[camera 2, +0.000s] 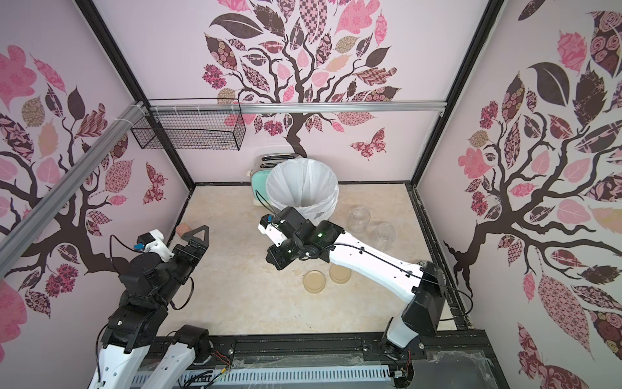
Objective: Empty moldy rice from jars
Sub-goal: Place the jar at the center of the board.
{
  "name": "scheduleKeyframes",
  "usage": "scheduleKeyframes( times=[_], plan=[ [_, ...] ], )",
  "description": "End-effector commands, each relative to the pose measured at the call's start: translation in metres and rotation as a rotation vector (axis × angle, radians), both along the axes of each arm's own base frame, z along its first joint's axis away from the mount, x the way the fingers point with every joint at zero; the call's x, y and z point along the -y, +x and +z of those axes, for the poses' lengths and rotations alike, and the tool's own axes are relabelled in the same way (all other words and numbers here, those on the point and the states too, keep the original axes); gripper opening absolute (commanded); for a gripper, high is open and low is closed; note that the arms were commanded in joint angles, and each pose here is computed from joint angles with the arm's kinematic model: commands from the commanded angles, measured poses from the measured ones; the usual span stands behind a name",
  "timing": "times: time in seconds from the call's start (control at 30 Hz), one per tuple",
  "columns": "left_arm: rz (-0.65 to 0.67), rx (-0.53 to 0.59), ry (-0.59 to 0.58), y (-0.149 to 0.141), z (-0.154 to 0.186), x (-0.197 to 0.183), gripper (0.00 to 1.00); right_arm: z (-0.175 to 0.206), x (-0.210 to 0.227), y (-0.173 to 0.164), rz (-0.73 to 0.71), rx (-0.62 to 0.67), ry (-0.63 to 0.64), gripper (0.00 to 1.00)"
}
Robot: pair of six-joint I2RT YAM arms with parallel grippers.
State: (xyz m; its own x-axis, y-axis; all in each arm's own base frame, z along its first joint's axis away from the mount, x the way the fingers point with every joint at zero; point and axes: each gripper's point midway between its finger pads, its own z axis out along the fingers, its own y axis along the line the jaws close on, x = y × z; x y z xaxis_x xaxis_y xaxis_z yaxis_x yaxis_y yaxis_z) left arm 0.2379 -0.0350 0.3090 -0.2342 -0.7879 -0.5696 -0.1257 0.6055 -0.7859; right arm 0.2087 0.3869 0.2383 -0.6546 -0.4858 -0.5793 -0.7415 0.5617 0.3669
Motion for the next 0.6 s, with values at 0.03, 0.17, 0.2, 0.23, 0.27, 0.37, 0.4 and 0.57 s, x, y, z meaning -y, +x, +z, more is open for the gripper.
scheduleKeyframes(
  times=[0.03, 0.17, 0.2, 0.23, 0.27, 0.37, 0.4, 0.57],
  plan=[
    [0.011, -0.032, 0.028, 0.001, -0.015, -0.003, 0.98, -0.021, -0.004, 0.004, 0.019, 0.010, -0.061, 0.00],
    [0.015, -0.037, 0.020, 0.004, -0.023, -0.003, 0.98, -0.053, -0.008, 0.005, 0.034, -0.027, -0.115, 0.00],
    [0.017, -0.039, 0.019, 0.004, -0.024, -0.003, 0.98, -0.063, -0.009, 0.006, 0.038, -0.038, -0.133, 0.00],
    [0.019, -0.042, 0.020, 0.005, -0.025, -0.003, 0.98, -0.072, -0.011, 0.005, 0.046, -0.055, -0.148, 0.00],
    [0.019, -0.045, 0.022, 0.005, -0.026, -0.003, 0.98, -0.079, -0.013, 0.004, 0.054, -0.069, -0.159, 0.00],
    [0.016, -0.051, 0.032, 0.006, -0.028, -0.003, 0.98, -0.099, -0.018, 0.003, 0.071, -0.110, -0.190, 0.00],
    [0.016, -0.054, 0.035, 0.005, -0.029, -0.003, 0.98, -0.104, -0.020, 0.003, 0.074, -0.120, -0.197, 0.00],
    [0.025, -0.056, 0.038, 0.003, -0.034, -0.005, 0.98, -0.121, -0.028, 0.004, 0.113, -0.149, -0.231, 0.00]
  ],
)
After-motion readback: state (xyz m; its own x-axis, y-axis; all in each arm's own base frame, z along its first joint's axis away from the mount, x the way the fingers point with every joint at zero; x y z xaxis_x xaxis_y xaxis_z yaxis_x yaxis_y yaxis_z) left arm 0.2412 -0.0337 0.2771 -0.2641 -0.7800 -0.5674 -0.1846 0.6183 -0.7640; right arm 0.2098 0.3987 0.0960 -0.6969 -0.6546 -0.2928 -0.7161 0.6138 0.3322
